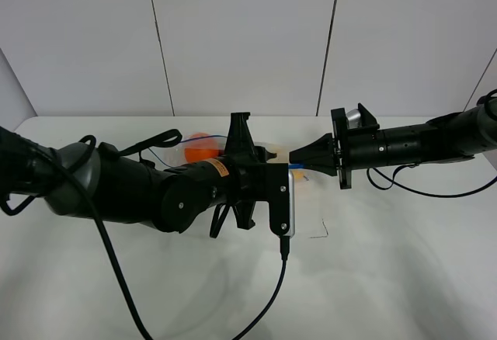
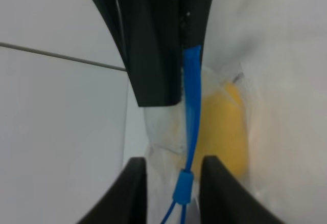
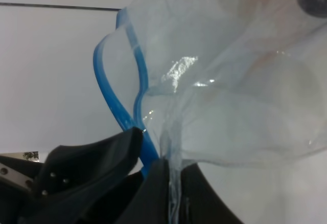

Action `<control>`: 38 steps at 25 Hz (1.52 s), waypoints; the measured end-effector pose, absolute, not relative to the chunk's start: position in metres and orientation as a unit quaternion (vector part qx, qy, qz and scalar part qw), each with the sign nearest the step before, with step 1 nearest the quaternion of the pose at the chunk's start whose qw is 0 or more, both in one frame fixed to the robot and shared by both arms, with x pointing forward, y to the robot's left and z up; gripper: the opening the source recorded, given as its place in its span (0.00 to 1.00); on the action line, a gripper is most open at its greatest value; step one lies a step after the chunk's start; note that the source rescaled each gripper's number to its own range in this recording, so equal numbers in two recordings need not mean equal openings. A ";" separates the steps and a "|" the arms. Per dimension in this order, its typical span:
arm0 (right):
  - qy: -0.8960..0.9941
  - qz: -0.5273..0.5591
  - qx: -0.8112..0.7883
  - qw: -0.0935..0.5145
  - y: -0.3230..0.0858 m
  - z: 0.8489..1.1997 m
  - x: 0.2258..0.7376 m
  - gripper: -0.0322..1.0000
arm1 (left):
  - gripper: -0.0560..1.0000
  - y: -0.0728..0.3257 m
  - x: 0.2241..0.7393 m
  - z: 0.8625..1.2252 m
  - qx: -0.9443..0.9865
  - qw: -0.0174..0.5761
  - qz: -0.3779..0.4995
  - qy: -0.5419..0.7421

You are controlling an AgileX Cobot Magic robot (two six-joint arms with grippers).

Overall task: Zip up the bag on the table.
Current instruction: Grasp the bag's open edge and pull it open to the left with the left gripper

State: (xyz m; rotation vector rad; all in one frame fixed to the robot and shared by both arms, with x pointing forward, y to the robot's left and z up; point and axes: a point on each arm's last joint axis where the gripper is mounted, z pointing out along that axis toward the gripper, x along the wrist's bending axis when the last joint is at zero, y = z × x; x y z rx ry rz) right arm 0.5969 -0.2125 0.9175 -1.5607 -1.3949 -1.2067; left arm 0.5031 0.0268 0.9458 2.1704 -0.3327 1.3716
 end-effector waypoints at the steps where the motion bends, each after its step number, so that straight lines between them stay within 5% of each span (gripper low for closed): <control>1: -0.540 -0.467 -0.604 0.355 -0.213 0.917 0.597 0.03 | 0.25 0.027 0.503 0.946 0.807 0.273 0.509 -0.124; 16: -0.540 -0.467 -0.604 0.355 -0.213 0.917 0.597 0.03 | 0.20 0.027 0.503 0.945 0.809 0.272 0.506 -0.126; 21: -0.540 -0.467 -0.604 0.355 -0.213 0.917 0.597 0.03 | 0.06 0.027 0.502 0.945 0.810 0.271 0.504 -0.127; 38: -0.526 -0.478 -0.609 0.353 -0.213 0.919 0.600 0.03 | 0.06 0.057 0.527 0.955 0.812 0.242 0.520 -0.106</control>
